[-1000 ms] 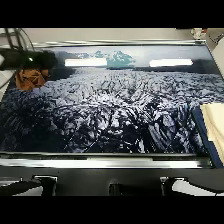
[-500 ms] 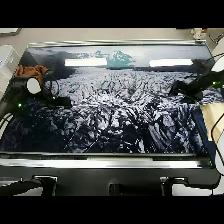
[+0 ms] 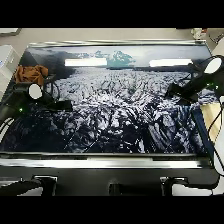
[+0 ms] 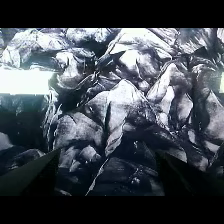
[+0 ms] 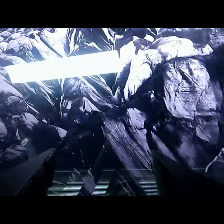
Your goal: Fold the clothes and pants, and hang the long-sleeved shirts on hangers.
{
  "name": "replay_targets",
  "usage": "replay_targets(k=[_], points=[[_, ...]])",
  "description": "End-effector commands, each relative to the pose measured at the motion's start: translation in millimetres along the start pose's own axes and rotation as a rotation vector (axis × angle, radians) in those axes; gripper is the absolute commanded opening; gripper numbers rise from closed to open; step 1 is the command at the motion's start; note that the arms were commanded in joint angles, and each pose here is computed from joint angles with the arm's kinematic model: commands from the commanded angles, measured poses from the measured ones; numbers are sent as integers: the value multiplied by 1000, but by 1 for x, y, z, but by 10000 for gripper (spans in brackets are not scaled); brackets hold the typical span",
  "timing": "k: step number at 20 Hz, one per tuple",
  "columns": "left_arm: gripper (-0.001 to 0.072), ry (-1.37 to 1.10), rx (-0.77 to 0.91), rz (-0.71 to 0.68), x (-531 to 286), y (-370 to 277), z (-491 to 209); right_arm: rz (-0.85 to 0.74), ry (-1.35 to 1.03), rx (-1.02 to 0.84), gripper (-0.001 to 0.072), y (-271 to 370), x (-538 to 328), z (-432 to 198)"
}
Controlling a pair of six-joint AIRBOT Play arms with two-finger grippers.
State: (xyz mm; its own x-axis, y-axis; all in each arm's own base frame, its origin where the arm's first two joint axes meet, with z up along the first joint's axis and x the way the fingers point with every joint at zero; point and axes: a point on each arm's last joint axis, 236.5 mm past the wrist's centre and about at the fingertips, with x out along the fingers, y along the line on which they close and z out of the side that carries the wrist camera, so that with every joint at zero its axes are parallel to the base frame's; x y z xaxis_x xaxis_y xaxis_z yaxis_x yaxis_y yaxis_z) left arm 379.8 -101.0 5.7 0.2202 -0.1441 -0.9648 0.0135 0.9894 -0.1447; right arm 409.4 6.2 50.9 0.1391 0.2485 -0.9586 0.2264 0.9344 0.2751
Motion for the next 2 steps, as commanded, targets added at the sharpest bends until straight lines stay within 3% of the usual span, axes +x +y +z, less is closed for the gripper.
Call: replay_targets(k=[1, 2], points=[[667, 0, -1, -1, 0, 0, 0, 0, 3, 0, 695, 0, 1, -1], [667, 0, -1, -1, 0, 0, 0, 0, 3, 0, 695, 0, 1, -1]])
